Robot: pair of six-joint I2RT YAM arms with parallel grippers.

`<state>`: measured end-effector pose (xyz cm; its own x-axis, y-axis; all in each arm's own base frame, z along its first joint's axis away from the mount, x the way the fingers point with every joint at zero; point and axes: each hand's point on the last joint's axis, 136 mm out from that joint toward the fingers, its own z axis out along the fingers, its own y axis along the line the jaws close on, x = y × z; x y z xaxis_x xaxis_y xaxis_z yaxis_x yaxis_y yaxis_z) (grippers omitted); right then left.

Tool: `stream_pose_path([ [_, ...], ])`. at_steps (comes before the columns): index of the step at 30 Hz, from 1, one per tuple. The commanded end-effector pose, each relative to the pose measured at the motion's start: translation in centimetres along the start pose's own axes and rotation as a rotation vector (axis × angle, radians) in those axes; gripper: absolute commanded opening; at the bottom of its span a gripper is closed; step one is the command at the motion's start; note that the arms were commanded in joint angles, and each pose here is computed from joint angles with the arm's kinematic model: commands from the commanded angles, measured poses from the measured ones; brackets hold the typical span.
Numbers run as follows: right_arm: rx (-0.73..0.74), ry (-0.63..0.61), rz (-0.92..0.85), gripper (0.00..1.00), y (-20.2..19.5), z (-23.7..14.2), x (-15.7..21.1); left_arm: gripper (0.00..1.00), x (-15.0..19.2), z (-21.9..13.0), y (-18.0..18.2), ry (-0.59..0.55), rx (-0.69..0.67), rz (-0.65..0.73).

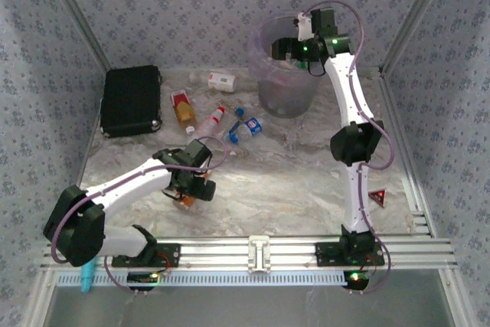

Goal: Put the plastic bottles in the bin

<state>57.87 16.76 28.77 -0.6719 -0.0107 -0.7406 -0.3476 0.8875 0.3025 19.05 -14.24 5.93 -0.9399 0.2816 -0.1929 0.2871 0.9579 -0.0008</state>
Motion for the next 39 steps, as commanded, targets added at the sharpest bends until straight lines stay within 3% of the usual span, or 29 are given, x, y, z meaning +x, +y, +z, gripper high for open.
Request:
stream_pose_path([
  [1, 0.018, -0.128, -0.043, 1.00, 1.2, -6.6, -4.0, 0.95, 1.6, -0.2, 0.2, 0.062, -0.016, -0.015],
  [7, 0.031, -0.212, -0.091, 1.00, 3.0, -12.3, -5.7, 0.96, 2.7, -0.5, 0.5, 0.085, -0.038, -0.040],
  [12, -0.012, -0.222, -0.125, 1.00, 5.7, -15.6, -4.8, 0.94, 3.4, 0.0, 0.9, 0.106, -0.063, -0.056],
  [16, -0.056, -0.206, -0.147, 1.00, 7.8, -17.7, -2.7, 0.80, 3.2, 0.5, 0.6, 0.096, -0.046, -0.067],
  [24, -0.073, -0.198, -0.102, 1.00, 8.7, -21.6, 2.4, 0.69, 3.6, 1.1, 0.4, 0.105, -0.036, -0.097],
  [34, -0.041, -0.144, -0.008, 1.00, 7.3, -22.3, 9.6, 0.63, 3.8, 2.3, -0.3, 0.128, -0.028, -0.091],
  [39, -0.109, -0.157, 0.075, 1.00, 7.1, -21.6, 12.0, 0.58, 3.1, 1.8, -0.6, 0.098, -0.017, -0.090],
])
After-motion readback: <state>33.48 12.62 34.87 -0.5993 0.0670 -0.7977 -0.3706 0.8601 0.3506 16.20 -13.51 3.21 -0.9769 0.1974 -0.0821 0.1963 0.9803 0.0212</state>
